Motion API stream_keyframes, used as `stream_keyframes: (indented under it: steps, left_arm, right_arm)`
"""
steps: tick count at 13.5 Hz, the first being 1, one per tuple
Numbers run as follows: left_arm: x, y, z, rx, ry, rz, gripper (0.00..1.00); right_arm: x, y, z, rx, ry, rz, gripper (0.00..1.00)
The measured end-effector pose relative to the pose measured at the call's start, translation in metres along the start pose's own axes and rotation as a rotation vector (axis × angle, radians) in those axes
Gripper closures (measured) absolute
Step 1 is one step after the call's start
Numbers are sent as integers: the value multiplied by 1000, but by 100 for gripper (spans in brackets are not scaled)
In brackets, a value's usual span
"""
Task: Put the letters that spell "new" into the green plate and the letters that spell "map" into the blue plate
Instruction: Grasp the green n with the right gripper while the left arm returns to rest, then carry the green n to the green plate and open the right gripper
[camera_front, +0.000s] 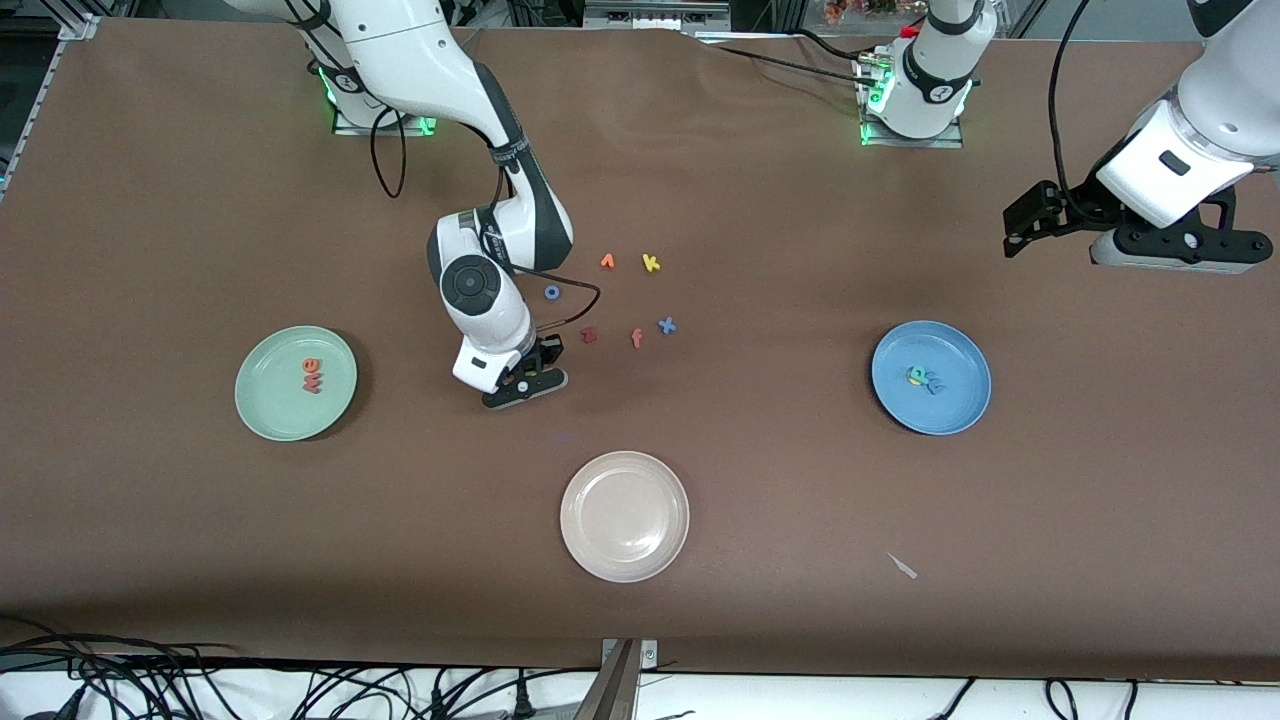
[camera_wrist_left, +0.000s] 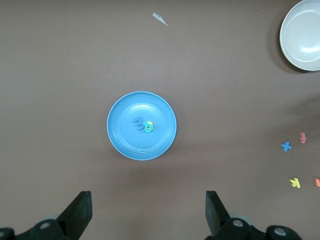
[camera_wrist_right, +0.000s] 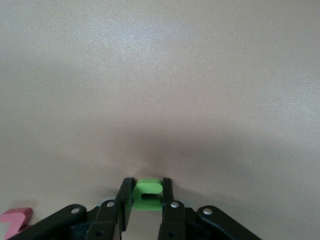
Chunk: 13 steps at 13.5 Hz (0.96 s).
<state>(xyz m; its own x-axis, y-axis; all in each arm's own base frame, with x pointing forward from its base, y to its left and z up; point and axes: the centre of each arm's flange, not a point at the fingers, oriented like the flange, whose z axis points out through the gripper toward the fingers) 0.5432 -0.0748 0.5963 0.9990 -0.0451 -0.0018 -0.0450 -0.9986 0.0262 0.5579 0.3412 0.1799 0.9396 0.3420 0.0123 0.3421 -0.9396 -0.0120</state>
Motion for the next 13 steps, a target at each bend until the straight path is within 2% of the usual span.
stream_keyframes:
  steps: [1, 5, 7, 11, 13]
  left_arm:
    - [0, 0, 0, 0, 0, 0, 0]
    - [0, 0, -1, 0, 2, 0, 0]
    - [0, 0, -1, 0, 2, 0, 0]
    - [0, 0, -1, 0, 2, 0, 0]
    - [0, 0, -1, 0, 2, 0, 0]
  right_arm:
    - [1, -2, -1, 3, -8, -2, 72]
    - [16, 16, -30, 6, -97, -16, 72]
    - [22, 55, -46, -12, -131, -47, 72]
    - [13, 146, -69, -33, -235, -71, 72]
    - [7, 182, -79, -36, -263, -64, 72]
